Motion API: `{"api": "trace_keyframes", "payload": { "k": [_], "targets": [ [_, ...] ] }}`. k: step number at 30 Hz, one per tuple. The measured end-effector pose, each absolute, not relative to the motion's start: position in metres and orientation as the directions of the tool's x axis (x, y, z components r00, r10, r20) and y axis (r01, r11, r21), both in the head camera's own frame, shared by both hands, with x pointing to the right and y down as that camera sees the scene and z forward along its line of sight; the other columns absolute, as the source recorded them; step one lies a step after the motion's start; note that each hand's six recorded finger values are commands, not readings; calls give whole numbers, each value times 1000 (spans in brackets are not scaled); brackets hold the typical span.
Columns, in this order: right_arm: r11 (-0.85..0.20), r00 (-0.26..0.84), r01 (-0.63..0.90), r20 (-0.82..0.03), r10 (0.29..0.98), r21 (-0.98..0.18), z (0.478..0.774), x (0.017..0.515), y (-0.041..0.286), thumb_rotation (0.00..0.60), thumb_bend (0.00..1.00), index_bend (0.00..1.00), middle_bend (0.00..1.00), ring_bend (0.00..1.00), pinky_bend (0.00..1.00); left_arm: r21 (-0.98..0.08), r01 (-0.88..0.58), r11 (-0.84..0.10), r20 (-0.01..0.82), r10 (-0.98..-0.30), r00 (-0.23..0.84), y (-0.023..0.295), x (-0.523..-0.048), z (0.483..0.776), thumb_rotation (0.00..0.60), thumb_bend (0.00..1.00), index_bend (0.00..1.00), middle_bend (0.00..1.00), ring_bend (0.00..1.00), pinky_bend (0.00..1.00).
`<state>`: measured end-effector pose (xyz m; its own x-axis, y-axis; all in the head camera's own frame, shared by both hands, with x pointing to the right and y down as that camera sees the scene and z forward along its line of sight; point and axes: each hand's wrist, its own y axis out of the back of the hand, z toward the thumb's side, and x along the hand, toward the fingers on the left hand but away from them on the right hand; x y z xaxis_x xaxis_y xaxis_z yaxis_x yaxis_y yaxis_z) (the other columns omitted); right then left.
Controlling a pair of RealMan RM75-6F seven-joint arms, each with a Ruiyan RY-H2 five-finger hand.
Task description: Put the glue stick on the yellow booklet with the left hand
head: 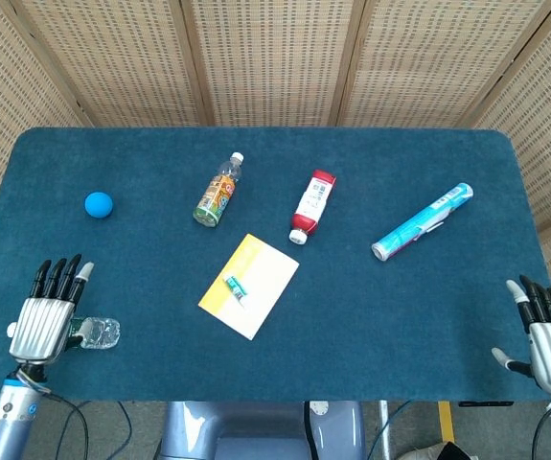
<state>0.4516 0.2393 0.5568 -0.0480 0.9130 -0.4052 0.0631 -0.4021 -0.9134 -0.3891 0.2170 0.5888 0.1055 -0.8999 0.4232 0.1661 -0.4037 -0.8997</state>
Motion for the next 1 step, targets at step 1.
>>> {"api": "trace_keyframes", "payload": {
  "k": [1],
  "targets": [
    [-403,-44,61,-406,913,-913,557,450,240,600,0,51,0,0,0,-895,175,-411,430,-898,95,220,-393,588,570,244,0,0,0,0]
  ]
}}
